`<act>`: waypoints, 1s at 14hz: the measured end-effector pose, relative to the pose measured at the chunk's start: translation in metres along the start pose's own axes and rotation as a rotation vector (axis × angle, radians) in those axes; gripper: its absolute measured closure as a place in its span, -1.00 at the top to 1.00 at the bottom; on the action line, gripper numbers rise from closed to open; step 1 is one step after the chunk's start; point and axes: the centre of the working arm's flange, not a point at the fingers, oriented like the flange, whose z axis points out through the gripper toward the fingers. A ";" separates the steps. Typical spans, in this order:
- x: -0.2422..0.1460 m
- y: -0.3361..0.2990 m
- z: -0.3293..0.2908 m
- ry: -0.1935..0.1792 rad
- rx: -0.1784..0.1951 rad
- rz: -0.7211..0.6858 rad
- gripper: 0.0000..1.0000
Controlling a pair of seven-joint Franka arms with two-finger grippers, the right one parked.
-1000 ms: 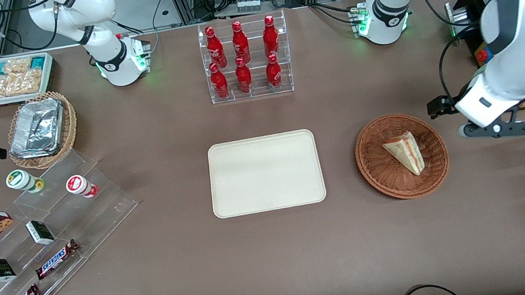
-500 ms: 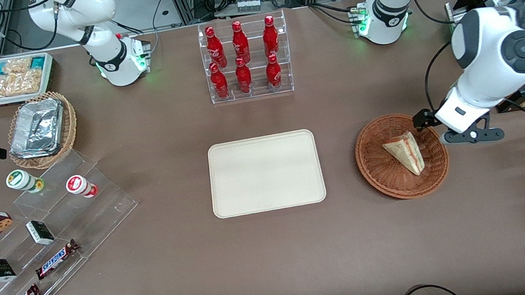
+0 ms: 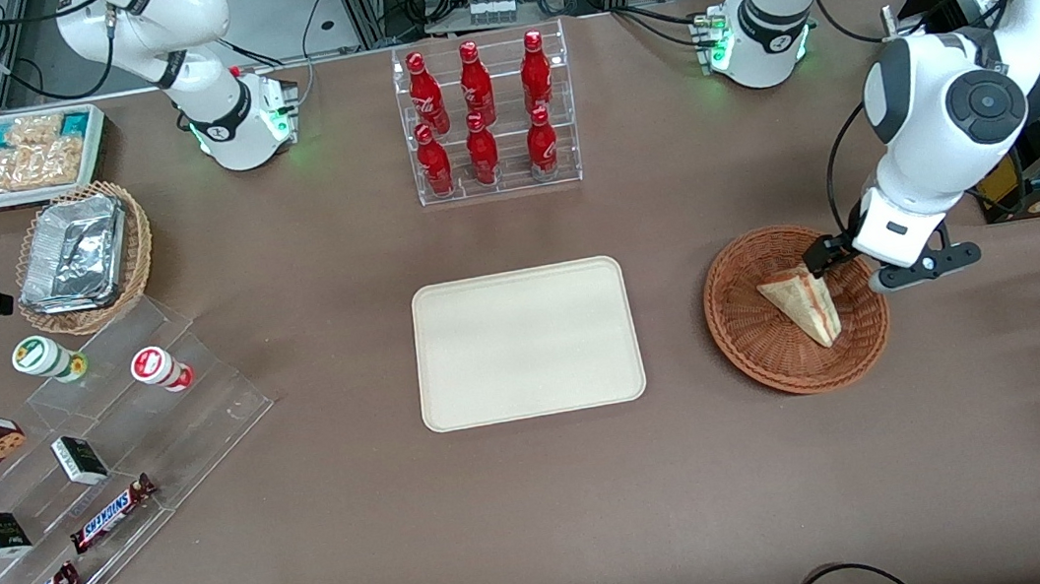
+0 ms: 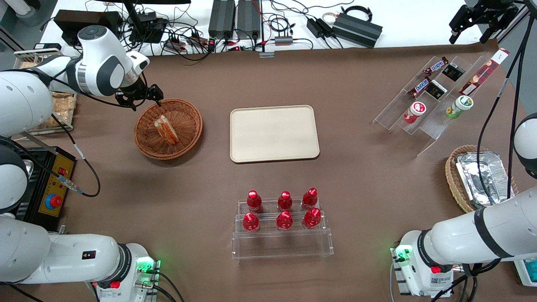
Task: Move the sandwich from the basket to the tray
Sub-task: 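Lower the left gripper and close it on the sandwich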
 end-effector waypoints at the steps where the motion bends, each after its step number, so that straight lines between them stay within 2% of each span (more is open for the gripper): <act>1: -0.003 0.001 0.005 0.011 -0.006 -0.056 1.00; 3: -0.011 0.004 0.018 0.021 -0.014 -0.169 1.00; 8: -0.022 0.012 0.028 0.009 -0.012 -0.409 1.00; 14: -0.027 0.012 0.048 -0.017 0.000 -0.486 1.00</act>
